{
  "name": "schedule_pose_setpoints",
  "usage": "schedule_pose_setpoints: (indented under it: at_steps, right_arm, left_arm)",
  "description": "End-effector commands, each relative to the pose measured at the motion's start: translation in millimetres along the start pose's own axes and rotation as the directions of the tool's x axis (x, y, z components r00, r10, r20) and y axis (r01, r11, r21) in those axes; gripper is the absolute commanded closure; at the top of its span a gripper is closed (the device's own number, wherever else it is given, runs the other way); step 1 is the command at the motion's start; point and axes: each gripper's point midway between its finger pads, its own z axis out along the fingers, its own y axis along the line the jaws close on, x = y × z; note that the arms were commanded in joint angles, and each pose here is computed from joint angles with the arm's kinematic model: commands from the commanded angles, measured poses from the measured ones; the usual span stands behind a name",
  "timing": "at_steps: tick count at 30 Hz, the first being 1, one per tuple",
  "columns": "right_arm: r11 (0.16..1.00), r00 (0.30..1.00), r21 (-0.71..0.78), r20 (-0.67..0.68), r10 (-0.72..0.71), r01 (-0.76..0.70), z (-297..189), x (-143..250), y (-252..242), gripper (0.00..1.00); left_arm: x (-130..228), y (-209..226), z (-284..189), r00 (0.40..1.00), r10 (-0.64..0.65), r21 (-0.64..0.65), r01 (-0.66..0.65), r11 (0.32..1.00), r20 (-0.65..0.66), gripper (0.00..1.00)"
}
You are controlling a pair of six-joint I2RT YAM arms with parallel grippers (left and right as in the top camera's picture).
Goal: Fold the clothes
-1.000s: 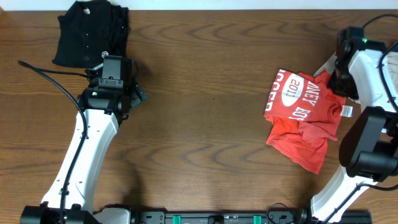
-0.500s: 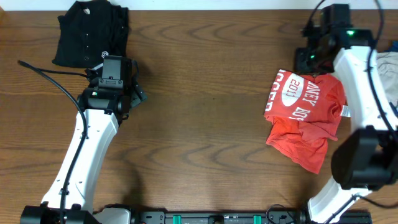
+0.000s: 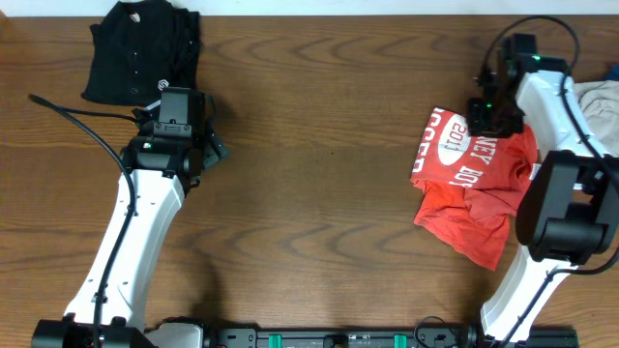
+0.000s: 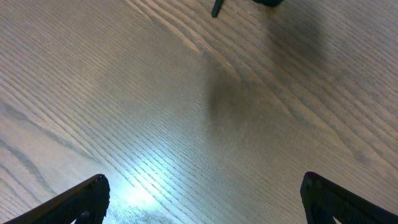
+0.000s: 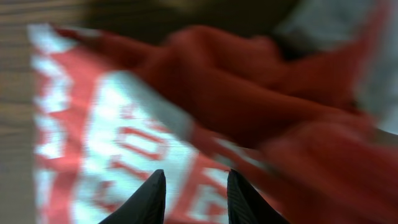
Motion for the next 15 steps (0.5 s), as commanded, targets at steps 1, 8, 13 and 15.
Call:
schedule_pose_setpoints:
  at_steps: [1, 8, 13, 15]
  right_arm:
    - [0.995, 0.999, 0.088, -0.011, 0.038, -0.037, 4.1, 1.6, -29.1, 0.68]
    - [0.990, 0.997, 0.120, -0.006, 0.075, -0.074, 3.7, 2.3, -49.2, 0.67]
    - [0.968, 0.995, 0.230, -0.010, 0.103, -0.098, 2.7, 5.9, -76.9, 0.67]
    - [0.940, 0.989, 0.312, -0.001, 0.147, -0.140, -1.3, 8.5, -92.1, 0.67]
  left_arm:
    - [5.8, 3.6, 5.3, 1.000, 0.018, -0.016, -0.019, 1.000, -0.019, 0.02]
    - [5.8, 3.8, 5.3, 1.000, 0.018, -0.016, -0.019, 1.000, -0.019, 0.02]
    - [5.8, 3.8, 5.3, 1.000, 0.018, -0.016, -0.019, 1.000, -0.019, 0.02]
    - [5.8, 3.8, 5.3, 1.000, 0.018, -0.016, -0.019, 1.000, -0.019, 0.02]
